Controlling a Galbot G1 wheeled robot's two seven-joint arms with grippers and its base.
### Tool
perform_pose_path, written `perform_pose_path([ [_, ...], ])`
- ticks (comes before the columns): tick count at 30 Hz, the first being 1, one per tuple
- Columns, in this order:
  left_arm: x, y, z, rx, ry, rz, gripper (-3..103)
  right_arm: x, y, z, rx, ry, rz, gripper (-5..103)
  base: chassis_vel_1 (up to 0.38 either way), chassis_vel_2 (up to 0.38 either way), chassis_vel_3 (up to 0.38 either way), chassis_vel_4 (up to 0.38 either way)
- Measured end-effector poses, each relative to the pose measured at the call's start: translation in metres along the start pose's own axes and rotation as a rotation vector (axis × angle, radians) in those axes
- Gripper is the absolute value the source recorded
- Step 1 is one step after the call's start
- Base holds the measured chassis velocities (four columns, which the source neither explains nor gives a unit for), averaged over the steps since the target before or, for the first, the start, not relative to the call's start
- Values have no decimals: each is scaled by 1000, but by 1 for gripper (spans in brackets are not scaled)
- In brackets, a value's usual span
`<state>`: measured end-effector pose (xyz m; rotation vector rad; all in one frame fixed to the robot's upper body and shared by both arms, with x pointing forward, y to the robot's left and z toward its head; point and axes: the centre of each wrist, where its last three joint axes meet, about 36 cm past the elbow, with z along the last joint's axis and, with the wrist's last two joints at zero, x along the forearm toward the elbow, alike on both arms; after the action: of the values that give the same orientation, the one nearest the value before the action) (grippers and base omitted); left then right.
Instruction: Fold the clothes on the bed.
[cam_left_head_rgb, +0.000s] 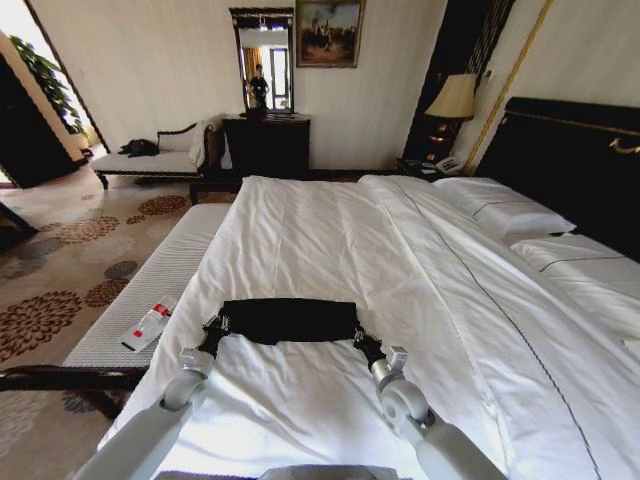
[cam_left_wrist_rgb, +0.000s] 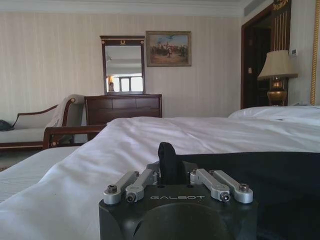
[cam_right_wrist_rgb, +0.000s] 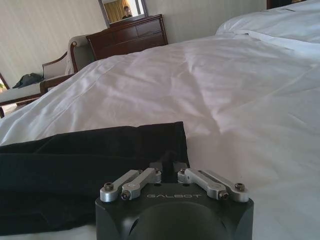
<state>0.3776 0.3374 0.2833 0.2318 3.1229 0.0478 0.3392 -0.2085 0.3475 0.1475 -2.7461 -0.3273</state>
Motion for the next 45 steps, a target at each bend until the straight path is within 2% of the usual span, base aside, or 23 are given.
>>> perform_pose_path([
  [1, 4, 1, -1, -8, 2, 1, 31, 2, -1, 0, 3, 1, -1, 16, 0, 0, 0, 0],
  [3, 6, 2, -1, -11, 3, 2, 31, 4, -1, -1, 4, 1, -1, 16, 0, 0, 0, 0],
  [4, 15, 5, -3, -18, 9, 16, 36, 8, -2, -2, 8, 0, 1, 27, 0, 0, 0, 0],
  [5, 24, 7, -7, -22, 16, 25, 42, 12, -3, -4, 10, -2, 3, 33, 0, 0, 0, 0],
  [6, 31, 8, -11, -25, 21, 23, 47, 15, -4, -6, 12, -6, 3, 33, 0, 0, 0, 0],
  [7, 39, 8, -18, -22, 32, 17, 53, 19, -6, -8, 15, -9, 5, 37, 0, 0, 0, 0],
  [8, 39, 8, -18, -22, 32, 17, 53, 19, -6, -8, 15, -9, 5, 37, 0, 0, 0, 0],
  [11, 62, 5, -47, -9, 50, -2, 69, 29, -9, -14, 29, -23, 8, 54, 0, 0, 0, 0],
  [13, 66, 3, -53, -3, 45, -9, 69, 31, -9, -16, 33, -28, 10, 54, 0, 0, 0, 0],
  [14, 77, 0, -63, 9, 39, -25, 74, 35, -10, -21, 39, -39, 14, 65, 0, 0, 0, 0],
  [15, 84, -1, -70, 16, 35, -40, 80, 37, -10, -25, 41, -47, 14, 65, 0, 0, 0, 0],
  [17, 99, -3, -80, 21, 35, -64, 90, 41, -10, -33, 46, -68, 12, 76, 0, 0, 0, 0],
  [18, 99, -3, -80, 21, 35, -64, 90, 41, -10, -33, 46, -68, 12, 76, 0, 0, 0, 0],
  [19, 112, -2, -86, 17, 43, -82, 96, 43, -10, -39, 51, -81, 10, 81, 0, 0, 0, 0],
  [20, 127, -1, -92, 10, 54, -99, 96, 44, -11, -43, 58, -89, 8, 86, 0, 0, 0, 0],
  [21, 139, -1, -95, 6, 67, -111, 98, 44, -12, -45, 66, -93, 7, 86, 0, 0, 0, 0],
  [22, 147, -1, -96, 2, 74, -115, 100, 44, -13, -46, 70, -95, 7, 91, 0, 0, 0, 0],
  [23, 147, -1, -96, 2, 74, -115, 100, 44, -13, -46, 70, -95, 7, 91, 0, 0, 0, 0],
  [25, 184, -5, -98, -21, 85, -124, 100, 42, -16, -48, 90, -101, 10, 99, 0, 0, 0, 0],
  [31, 232, -18, -93, -25, 107, -144, 100, 37, -22, -48, 117, -100, 13, 100, 0, 0, 0, 0],
  [39, 254, -34, -91, -49, 71, -165, 100, 29, -23, -52, 129, -111, 4, 100, 0, 0, 0, 0],
  [45, 255, -31, -92, -65, 41, -182, 100, 23, -25, -57, 135, -121, 4, 100, 0, 0, 0, 0],
])
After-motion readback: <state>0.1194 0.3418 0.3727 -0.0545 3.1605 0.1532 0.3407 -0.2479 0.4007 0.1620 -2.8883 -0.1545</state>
